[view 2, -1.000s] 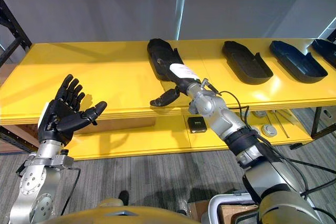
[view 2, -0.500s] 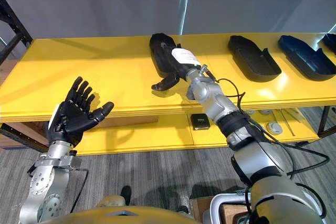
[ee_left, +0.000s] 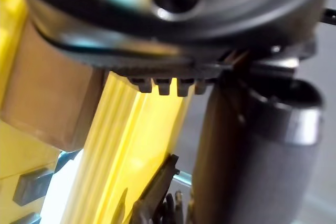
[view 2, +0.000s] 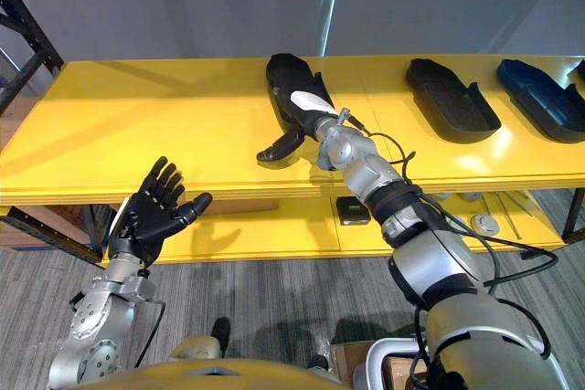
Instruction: Walk over and take three plastic housings, then place them on the shelf
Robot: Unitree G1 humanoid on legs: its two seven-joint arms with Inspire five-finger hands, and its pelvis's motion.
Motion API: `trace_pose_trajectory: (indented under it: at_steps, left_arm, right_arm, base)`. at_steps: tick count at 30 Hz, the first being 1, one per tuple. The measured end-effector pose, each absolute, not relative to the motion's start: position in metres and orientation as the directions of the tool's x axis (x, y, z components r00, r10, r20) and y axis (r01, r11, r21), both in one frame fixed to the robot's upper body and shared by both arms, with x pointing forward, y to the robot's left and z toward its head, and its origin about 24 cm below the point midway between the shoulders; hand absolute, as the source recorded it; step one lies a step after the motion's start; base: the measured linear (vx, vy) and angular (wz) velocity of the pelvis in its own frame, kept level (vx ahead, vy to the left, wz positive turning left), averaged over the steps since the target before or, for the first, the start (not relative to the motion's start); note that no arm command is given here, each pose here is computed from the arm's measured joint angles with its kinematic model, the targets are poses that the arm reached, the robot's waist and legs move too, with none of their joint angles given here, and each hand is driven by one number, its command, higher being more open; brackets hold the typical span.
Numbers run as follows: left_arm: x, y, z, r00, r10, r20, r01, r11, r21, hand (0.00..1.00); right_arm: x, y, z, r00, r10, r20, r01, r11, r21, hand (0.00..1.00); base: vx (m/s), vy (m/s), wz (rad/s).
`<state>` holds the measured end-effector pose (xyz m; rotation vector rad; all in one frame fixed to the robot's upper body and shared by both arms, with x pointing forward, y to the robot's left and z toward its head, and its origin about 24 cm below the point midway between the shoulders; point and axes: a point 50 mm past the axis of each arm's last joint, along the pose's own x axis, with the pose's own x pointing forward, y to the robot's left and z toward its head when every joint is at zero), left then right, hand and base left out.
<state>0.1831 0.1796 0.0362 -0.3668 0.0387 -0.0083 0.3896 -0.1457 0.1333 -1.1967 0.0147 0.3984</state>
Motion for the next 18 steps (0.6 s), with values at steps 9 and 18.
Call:
trace_pose_trajectory:
  at_steps: [9,18]
  left_arm:
    - [0.183,0.179,0.031,0.999,-0.013,-0.053,-0.012,0.896,-0.443,1.0]
    - [0.182,0.18,0.032,0.999,-0.006,-0.051,-0.018,0.896,-0.443,1.0]
  right_arm:
    - [0.39,-0.148,0.134,0.912,0.263,-0.314,-0.386,0.294,-0.874,1.0]
    - [0.371,-0.131,0.138,0.858,0.387,-0.337,-0.464,0.303,-0.833,1.0]
  base:
    - [-0.01,-0.007,-0.08]
    - [-0.01,-0.001,-0.09]
